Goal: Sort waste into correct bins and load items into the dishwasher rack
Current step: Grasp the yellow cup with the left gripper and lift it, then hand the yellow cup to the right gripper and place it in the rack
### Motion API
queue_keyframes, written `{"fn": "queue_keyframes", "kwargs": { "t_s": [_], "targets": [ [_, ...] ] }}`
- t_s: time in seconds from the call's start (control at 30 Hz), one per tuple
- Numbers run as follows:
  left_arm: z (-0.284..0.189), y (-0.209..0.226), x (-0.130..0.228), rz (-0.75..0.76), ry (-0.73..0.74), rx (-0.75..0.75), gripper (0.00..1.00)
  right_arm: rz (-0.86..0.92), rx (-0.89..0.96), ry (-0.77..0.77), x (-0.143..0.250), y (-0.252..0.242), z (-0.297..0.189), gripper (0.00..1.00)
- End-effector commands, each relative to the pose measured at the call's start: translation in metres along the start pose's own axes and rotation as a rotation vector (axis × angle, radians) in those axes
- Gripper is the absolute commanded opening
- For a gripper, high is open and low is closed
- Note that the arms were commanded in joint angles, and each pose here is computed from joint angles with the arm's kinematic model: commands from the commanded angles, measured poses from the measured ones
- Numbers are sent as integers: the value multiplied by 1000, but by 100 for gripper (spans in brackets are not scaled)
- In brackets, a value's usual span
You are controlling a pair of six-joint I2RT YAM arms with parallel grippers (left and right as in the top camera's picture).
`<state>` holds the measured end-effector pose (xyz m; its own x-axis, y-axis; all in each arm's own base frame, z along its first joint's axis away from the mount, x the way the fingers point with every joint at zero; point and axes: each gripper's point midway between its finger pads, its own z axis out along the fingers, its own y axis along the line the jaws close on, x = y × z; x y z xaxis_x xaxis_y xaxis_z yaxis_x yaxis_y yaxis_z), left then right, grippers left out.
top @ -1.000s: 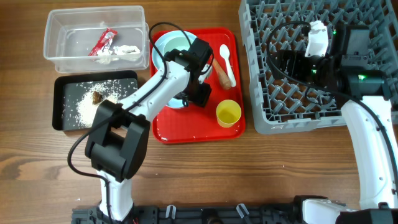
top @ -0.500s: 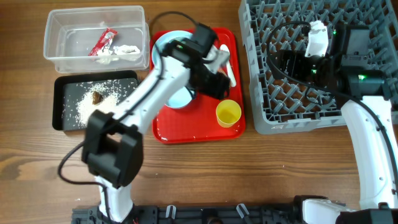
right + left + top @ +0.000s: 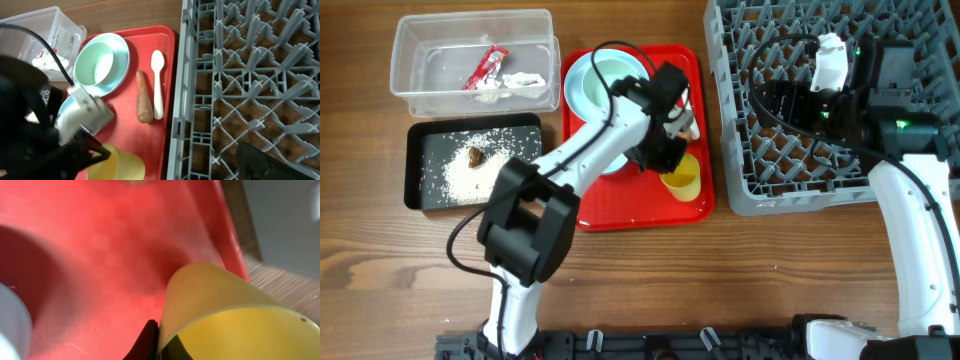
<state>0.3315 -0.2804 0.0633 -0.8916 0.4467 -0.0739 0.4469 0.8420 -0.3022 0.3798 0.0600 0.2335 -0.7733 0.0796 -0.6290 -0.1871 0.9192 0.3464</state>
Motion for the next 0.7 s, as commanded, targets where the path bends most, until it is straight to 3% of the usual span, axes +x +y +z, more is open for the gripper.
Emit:
{"fn": "queue_keyframes", "kwargs": {
  "t_s": [0.0,0.17,0.27,0.4,0.67],
  "targets": [
    [-92,-12,-40,-63,-214,291,4,-4,-91,-26,-10,17,-2,100],
    [-203,1,-59,-25,-445,841,4,-54,-455,-113,-37,75,-9,100],
    [-243,7,-55,54,-515,1022,4,-114,-680,-121,-44,108,-7,99],
    [-250,7,-52,61,-516,1063,4,-193,-905,-112,-45,149,3,100],
    [-253,-18,-45,113,-471,1143,4,-357,-1035,-173,-44,205,1,99]
  ]
}}
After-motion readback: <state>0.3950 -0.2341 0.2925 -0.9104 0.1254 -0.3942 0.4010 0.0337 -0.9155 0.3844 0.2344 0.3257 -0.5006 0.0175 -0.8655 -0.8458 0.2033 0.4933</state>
